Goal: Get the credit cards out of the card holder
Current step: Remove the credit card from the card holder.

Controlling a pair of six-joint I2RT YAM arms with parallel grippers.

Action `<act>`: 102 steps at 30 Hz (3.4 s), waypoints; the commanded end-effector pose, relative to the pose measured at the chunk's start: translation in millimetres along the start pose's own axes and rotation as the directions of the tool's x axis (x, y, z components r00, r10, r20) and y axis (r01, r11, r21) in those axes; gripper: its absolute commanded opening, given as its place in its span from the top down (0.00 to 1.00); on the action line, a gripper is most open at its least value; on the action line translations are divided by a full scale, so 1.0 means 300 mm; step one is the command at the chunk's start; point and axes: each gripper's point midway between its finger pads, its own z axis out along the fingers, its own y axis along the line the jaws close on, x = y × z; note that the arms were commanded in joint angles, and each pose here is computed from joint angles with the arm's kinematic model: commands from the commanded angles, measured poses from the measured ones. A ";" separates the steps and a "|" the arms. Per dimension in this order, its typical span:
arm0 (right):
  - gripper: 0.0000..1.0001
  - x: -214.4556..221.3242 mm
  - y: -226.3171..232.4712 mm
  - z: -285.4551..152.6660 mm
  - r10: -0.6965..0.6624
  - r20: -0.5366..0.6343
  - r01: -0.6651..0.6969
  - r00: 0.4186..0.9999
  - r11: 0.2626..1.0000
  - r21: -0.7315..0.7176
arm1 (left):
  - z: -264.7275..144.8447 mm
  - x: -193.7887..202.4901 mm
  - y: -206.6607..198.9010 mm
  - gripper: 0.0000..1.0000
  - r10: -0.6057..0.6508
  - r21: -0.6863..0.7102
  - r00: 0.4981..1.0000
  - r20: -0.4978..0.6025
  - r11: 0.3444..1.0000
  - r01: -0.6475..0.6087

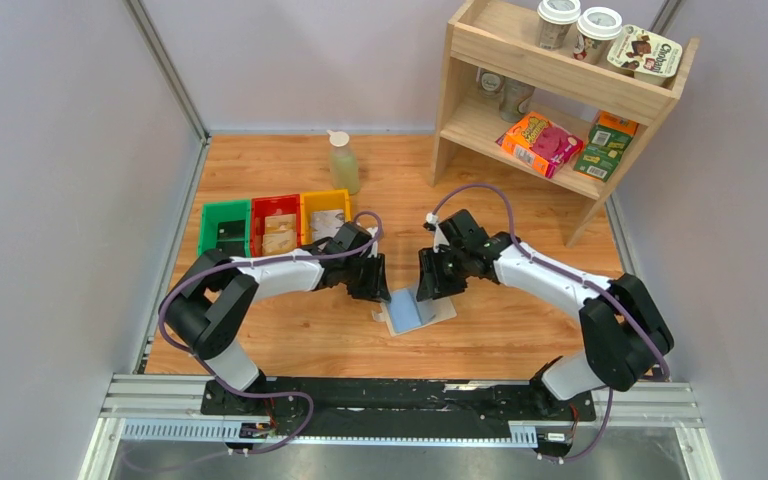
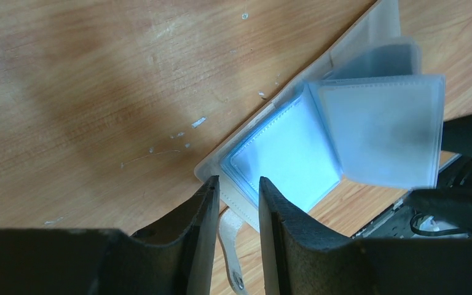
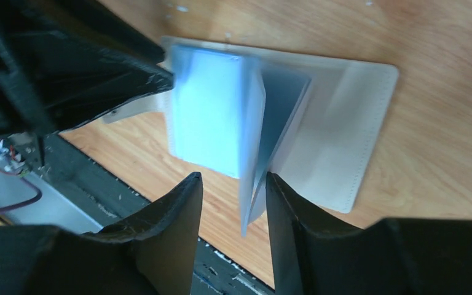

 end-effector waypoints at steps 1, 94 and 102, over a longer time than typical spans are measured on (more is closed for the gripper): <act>0.53 -0.040 0.130 -0.063 -0.058 0.051 0.064 0.997 0.989 -0.130 | -0.014 -0.058 -0.032 0.62 0.033 0.011 0.998 0.062 0.999 -0.034; 0.34 -0.119 -0.164 -0.110 -0.147 0.193 0.007 0.970 0.813 0.583 | -0.077 0.016 -0.004 0.72 -0.010 0.015 0.997 0.074 1.000 0.009; 0.28 -0.122 -0.163 -0.125 -0.131 0.209 0.006 0.969 0.861 0.509 | -0.087 -0.009 -0.043 0.72 -0.013 0.055 0.996 0.087 0.998 0.008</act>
